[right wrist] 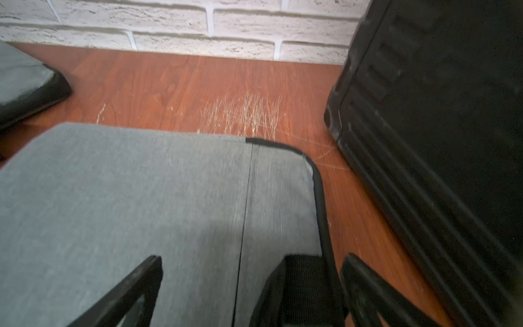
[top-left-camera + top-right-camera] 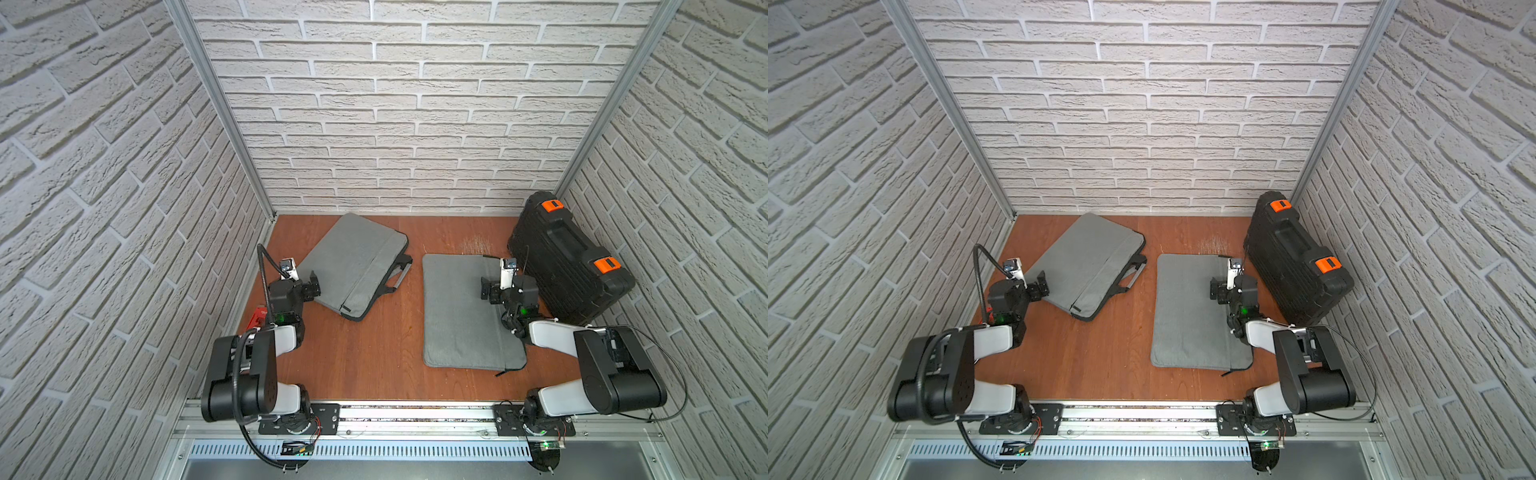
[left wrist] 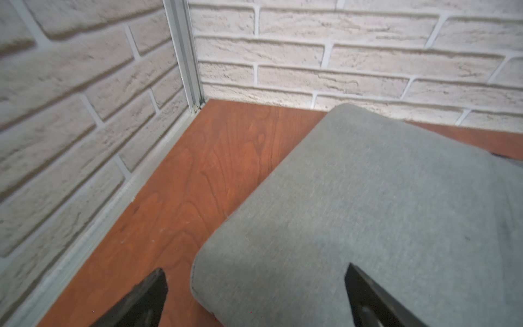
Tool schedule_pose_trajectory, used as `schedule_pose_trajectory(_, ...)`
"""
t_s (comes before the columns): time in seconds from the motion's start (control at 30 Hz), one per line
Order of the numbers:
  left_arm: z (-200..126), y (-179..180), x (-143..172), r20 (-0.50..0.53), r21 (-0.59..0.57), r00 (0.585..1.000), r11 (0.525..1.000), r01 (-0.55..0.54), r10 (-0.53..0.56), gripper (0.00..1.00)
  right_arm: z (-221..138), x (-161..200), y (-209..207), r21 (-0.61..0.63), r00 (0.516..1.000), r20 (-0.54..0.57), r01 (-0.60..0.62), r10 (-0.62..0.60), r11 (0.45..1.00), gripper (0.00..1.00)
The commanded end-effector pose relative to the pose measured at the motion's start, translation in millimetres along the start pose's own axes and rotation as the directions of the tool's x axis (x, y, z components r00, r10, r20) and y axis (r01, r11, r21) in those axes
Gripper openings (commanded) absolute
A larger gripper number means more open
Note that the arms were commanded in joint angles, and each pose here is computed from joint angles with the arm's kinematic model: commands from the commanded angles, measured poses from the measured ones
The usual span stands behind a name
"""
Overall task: Open the zippered laptop bag and take out the laptop
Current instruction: Adjust the zippered laptop bag at the center of the board.
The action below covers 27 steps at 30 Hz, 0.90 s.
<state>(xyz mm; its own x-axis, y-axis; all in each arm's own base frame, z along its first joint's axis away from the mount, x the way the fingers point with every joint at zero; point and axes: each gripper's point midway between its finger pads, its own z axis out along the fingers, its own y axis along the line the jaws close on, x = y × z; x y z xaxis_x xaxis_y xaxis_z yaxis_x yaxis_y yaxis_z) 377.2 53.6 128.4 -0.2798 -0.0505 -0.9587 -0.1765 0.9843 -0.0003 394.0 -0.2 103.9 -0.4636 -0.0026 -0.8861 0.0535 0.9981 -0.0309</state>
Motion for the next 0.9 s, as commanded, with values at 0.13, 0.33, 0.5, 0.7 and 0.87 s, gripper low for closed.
schedule_pose_trajectory(0.13, -13, 4, -44, -0.001, -0.048, 0.996, 0.995, 0.091, -0.091, 0.98, -15, -52, 9, -0.051, 0.992, -0.114, -0.051, 0.045, 0.997, 1.0)
schedule_pose_trajectory(0.33, -11, 1, -53, -0.098, -0.058, 0.977, 0.981, 0.183, -0.188, 0.98, -29, -56, 22, -0.049, 0.983, -0.156, -0.109, 0.1, 0.993, 1.0)
schedule_pose_trajectory(0.5, 9, 2, -41, -0.242, -0.107, 0.944, 0.973, 0.203, -0.223, 0.98, -39, -47, 46, -0.04, 0.961, -0.258, -0.11, 0.096, 0.993, 1.0)
schedule_pose_trajectory(0.7, 39, -6, -17, -0.412, -0.115, 0.886, 0.976, 0.184, -0.215, 0.98, -49, -28, 101, -0.106, 0.927, -0.369, -0.119, 0.072, 0.987, 1.0)
schedule_pose_trajectory(0.87, 57, 1, -4, -0.484, -0.158, 0.851, 0.977, 0.146, -0.205, 0.98, -57, -15, 155, -0.196, 0.887, -0.455, -0.184, 0.077, 0.963, 1.0)
